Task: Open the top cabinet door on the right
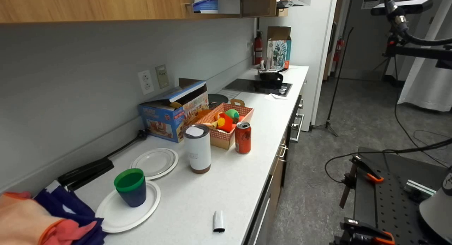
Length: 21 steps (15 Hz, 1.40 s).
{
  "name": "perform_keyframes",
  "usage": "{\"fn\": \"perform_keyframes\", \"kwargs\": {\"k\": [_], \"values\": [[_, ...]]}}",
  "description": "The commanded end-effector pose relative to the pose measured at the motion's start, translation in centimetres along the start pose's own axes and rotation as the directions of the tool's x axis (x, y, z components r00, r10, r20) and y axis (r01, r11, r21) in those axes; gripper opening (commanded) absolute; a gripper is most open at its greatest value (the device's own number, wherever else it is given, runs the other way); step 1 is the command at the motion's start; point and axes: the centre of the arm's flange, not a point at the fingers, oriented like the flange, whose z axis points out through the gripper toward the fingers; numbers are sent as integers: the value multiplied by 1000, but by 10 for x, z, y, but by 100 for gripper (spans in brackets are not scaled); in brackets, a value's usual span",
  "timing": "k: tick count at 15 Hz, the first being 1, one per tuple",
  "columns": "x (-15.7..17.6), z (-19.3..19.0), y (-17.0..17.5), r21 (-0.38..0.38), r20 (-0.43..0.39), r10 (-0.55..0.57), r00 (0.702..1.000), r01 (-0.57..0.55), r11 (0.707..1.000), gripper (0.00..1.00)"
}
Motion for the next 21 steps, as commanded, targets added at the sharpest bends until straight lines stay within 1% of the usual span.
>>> {"fn": "perform_keyframes", "kwargs": {"k": [1, 2, 5, 7, 9, 12, 15, 18, 20, 21], "values": [[10, 10, 9, -68, -57, 41, 998, -45, 997, 100], [11, 12, 14, -97, -73, 47, 996, -54, 994, 100], [8, 8, 30, -181, -76, 59, 995, -72, 981, 100], [7, 5, 45, -249, -80, 77, 994, -95, 964, 100], [7, 4, 67, -328, -95, 105, 990, -131, 935, 100], [10, 2, 107, -435, -133, 164, 977, -206, 876, 100], [17, 2, 145, -526, -175, 210, 962, -272, 806, 100], [22, 5, 173, -591, -211, 234, 949, -315, 743, 100], [25, 10, 185, -616, -229, 246, 942, -336, 713, 100], [25, 12, 187, -617, -236, 249, 939, -343, 708, 100]]}}
